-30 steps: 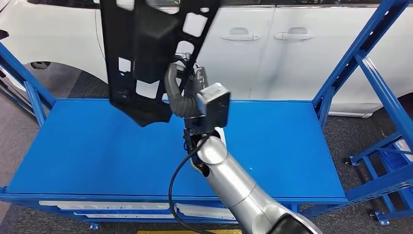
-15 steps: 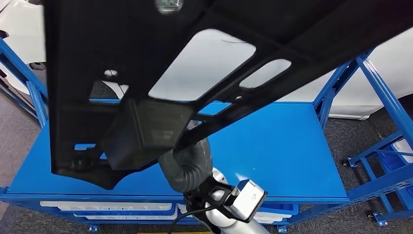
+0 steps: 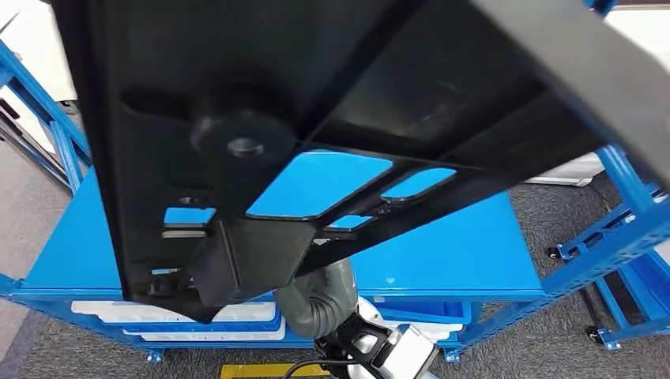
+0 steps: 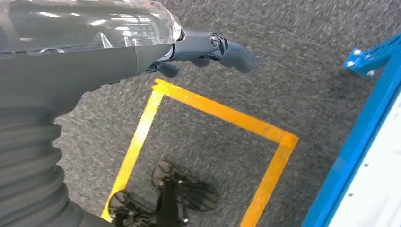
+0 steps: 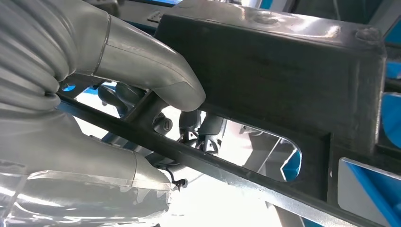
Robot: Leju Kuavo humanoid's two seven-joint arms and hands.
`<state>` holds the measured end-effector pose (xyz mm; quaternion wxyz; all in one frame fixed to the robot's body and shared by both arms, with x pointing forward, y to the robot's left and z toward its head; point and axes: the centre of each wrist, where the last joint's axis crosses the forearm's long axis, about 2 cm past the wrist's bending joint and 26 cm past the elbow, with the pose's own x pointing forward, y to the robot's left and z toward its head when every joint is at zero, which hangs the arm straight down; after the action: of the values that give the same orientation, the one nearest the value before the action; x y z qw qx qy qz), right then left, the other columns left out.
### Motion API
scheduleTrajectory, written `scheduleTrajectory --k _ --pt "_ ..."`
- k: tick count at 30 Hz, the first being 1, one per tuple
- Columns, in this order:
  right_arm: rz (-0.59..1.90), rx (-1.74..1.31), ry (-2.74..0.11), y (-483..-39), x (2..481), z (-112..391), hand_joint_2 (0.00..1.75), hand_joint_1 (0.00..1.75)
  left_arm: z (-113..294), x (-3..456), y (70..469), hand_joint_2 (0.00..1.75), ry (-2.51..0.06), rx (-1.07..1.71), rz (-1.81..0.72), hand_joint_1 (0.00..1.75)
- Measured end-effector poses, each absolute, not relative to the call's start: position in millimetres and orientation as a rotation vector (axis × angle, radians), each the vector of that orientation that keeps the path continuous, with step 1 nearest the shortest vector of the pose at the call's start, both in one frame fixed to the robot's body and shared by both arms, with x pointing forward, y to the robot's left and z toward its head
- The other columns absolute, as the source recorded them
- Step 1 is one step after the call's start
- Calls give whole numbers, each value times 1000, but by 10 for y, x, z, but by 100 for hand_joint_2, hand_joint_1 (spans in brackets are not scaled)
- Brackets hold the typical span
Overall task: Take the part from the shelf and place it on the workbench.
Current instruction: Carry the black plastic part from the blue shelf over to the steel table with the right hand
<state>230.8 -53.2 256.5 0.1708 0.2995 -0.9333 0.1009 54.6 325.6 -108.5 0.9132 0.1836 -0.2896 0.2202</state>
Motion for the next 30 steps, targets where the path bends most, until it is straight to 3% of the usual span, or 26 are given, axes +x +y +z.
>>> scheduleTrajectory --k 30 --pt "378 1036 -2428 -716 2289 2166 175 175 -1092 521 3199 175 -602 356 438 0"
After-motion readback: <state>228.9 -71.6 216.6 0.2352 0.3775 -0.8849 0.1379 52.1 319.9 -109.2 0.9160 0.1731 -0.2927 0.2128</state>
